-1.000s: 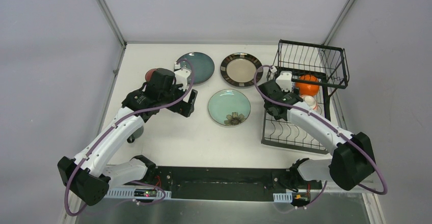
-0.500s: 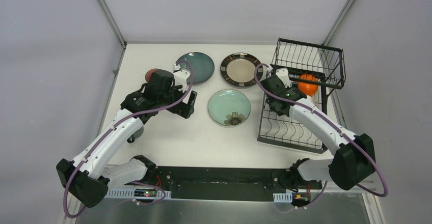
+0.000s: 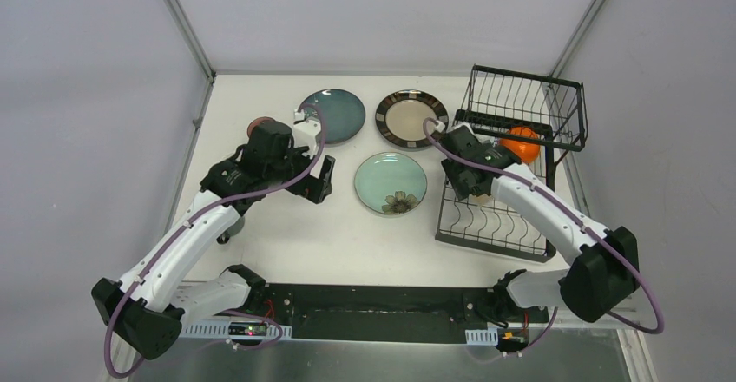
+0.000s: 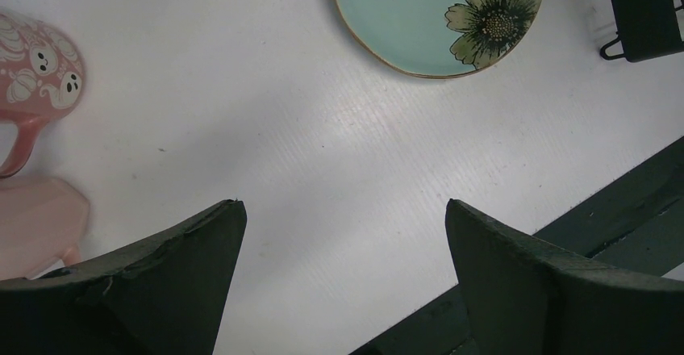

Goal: Load the mixed dishes into the dish rack
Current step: Turn the bowl upside down on the dish rack.

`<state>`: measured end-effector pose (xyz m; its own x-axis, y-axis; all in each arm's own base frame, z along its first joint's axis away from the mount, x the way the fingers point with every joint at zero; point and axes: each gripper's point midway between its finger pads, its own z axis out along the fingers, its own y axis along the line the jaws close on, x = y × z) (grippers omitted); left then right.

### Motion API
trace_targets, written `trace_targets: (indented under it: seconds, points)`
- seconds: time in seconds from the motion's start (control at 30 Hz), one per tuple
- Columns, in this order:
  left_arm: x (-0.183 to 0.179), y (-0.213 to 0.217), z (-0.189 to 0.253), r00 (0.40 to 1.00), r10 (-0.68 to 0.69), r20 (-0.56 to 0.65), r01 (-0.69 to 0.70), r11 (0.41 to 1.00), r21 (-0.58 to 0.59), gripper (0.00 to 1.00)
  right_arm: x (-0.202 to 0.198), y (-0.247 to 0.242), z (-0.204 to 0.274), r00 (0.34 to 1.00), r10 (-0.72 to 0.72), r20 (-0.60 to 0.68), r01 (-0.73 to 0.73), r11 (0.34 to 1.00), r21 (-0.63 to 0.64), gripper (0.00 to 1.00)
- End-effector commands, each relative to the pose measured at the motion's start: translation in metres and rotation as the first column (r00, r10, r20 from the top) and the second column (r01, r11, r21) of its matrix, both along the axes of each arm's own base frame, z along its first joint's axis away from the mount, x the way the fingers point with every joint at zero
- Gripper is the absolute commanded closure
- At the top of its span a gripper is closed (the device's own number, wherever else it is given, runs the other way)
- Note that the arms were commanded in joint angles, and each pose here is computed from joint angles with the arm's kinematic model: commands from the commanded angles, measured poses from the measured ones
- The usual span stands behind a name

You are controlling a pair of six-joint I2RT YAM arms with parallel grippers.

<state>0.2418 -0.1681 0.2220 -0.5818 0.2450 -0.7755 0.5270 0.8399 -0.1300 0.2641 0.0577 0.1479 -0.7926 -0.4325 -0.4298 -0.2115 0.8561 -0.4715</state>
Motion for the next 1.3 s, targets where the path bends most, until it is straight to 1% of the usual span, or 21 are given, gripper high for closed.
trace_targets:
  seconds: [0.0, 0.1, 0.2, 0.37, 0.57, 0.63, 0.8, 0.9, 0.97, 1.07, 1.17, 1.27]
  points:
    - [0.000, -0.004, 0.015, 0.999, -0.007, 0.047, 0.010, 0.998, -0.055, 0.01, -0.019, -0.015, 0.000, 0.974, 0.121, -0.190, -0.149, 0.979, -0.140, 0.48]
    - [-0.001, -0.004, 0.017, 0.998, -0.009, 0.056, 0.012, 0.998, -0.060, 0.01, -0.029, -0.019, -0.007, 0.937, 0.208, -0.282, -0.262, 0.950, -0.171, 0.48]
    - [-0.001, -0.005, 0.018, 0.998, -0.010, 0.059, 0.013, 0.998, -0.065, 0.01, -0.032, -0.022, -0.016, 0.925, 0.239, -0.297, -0.300, 0.936, -0.183, 0.47]
    - [-0.001, -0.006, 0.017, 0.999, -0.016, 0.052, 0.019, 0.998, -0.067, 0.01, -0.025, -0.022, -0.023, 0.930, 0.261, -0.258, -0.314, 0.929, -0.196, 0.47]
    - [-0.001, -0.003, 0.018, 0.998, -0.005, 0.062, 0.009, 0.998, -0.065, 0.01, -0.007, -0.030, -0.017, 0.957, 0.227, -0.182, -0.272, 0.917, -0.290, 0.49]
    - [-0.001, -0.002, 0.018, 0.998, 0.004, 0.066, 0.000, 0.998, -0.061, 0.01, -0.003, -0.030, -0.017, 0.960, 0.230, -0.159, -0.270, 0.914, -0.304, 0.50]
    - [0.001, 0.002, 0.019, 0.997, 0.022, 0.076, -0.018, 0.998, -0.054, 0.01, 0.005, -0.032, -0.023, 0.960, 0.233, -0.153, -0.273, 0.897, -0.348, 0.49]
    - [0.001, 0.002, 0.019, 0.997, 0.023, 0.078, -0.019, 0.998, -0.052, 0.01, 0.009, -0.032, -0.028, 0.958, 0.231, -0.169, -0.279, 0.886, -0.370, 0.45]
    - [0.001, 0.002, 0.019, 0.997, 0.022, 0.076, -0.018, 0.998, -0.052, 0.01, 0.010, -0.028, -0.032, 0.956, 0.235, -0.176, -0.284, 0.892, -0.352, 0.42]
    - [0.001, 0.002, 0.017, 0.997, 0.023, 0.073, -0.019, 0.998, -0.052, 0.01, 0.006, -0.019, -0.041, 0.948, 0.252, -0.196, -0.302, 0.906, -0.297, 0.33]
    - [0.002, 0.001, 0.017, 0.997, 0.022, 0.071, -0.018, 0.998, -0.053, 0.01, 0.000, -0.016, -0.047, 0.939, 0.261, -0.224, -0.319, 0.905, -0.281, 0.26]
    - [0.002, 0.000, 0.016, 0.997, 0.020, 0.068, -0.017, 0.999, -0.052, 0.01, -0.007, -0.014, -0.052, 0.929, 0.269, -0.256, -0.333, 0.909, -0.252, 0.15]
